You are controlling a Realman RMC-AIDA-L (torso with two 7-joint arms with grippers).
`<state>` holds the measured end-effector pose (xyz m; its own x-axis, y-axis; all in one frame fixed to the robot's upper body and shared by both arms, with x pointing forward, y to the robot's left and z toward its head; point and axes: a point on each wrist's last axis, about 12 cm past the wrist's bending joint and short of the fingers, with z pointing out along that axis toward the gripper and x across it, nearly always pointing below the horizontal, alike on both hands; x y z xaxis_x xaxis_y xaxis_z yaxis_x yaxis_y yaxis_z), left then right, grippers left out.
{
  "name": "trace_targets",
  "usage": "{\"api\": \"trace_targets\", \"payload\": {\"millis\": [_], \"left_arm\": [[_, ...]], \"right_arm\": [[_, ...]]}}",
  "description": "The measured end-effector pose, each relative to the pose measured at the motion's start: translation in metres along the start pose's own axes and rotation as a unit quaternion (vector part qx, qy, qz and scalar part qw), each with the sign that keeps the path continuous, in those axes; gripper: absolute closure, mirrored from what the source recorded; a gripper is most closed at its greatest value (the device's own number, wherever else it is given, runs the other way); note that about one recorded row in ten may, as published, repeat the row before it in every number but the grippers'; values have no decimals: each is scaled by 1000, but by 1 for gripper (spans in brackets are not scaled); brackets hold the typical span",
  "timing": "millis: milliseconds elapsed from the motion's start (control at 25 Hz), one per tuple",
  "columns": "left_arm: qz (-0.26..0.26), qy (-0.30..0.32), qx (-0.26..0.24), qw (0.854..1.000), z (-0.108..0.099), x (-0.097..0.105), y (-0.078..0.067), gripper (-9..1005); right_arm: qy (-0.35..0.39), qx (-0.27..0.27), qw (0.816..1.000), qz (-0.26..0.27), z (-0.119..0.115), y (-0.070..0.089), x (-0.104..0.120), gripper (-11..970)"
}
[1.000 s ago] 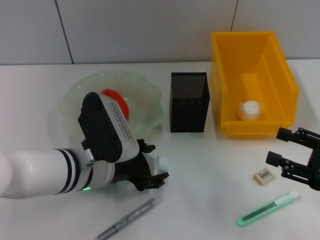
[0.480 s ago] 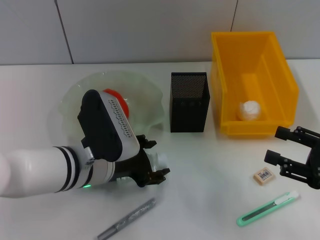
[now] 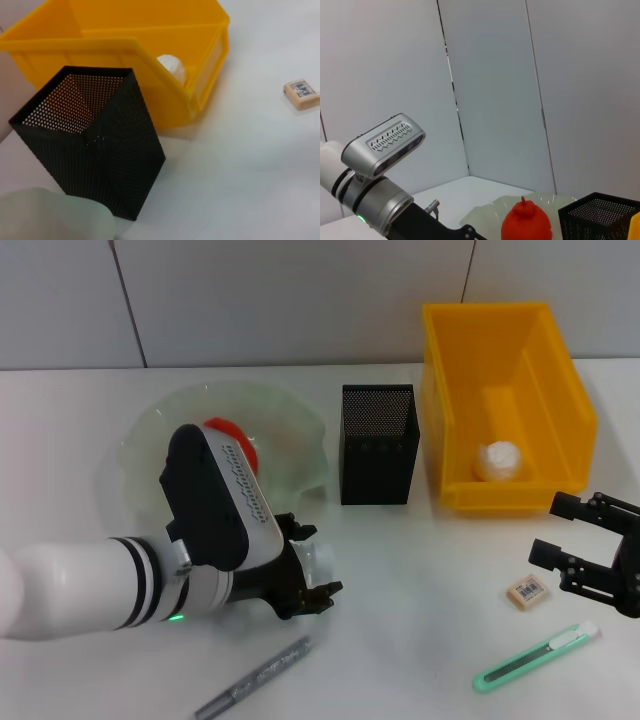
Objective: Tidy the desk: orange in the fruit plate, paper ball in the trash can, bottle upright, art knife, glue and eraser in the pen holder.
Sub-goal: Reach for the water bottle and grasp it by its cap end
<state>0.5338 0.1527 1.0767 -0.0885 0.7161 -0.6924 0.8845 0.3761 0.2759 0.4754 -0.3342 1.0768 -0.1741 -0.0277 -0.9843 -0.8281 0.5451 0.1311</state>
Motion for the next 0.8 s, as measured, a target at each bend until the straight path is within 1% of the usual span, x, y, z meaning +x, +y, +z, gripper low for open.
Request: {"api": "trace_targets", "payload": {"millis": [320, 440, 800], "left_arm": [[8, 3, 3, 1000, 1, 0, -3, 281], [14, 7, 1, 1000, 2, 0, -3, 422], [15, 9, -1, 1000, 1, 1, -2, 415]], "right_arm": [[-1, -1, 1000, 1, 0, 0, 0, 253], [-1, -1, 1000, 1, 0, 0, 0, 253], [-2, -1, 1000, 2, -1, 1, 0, 253]]}}
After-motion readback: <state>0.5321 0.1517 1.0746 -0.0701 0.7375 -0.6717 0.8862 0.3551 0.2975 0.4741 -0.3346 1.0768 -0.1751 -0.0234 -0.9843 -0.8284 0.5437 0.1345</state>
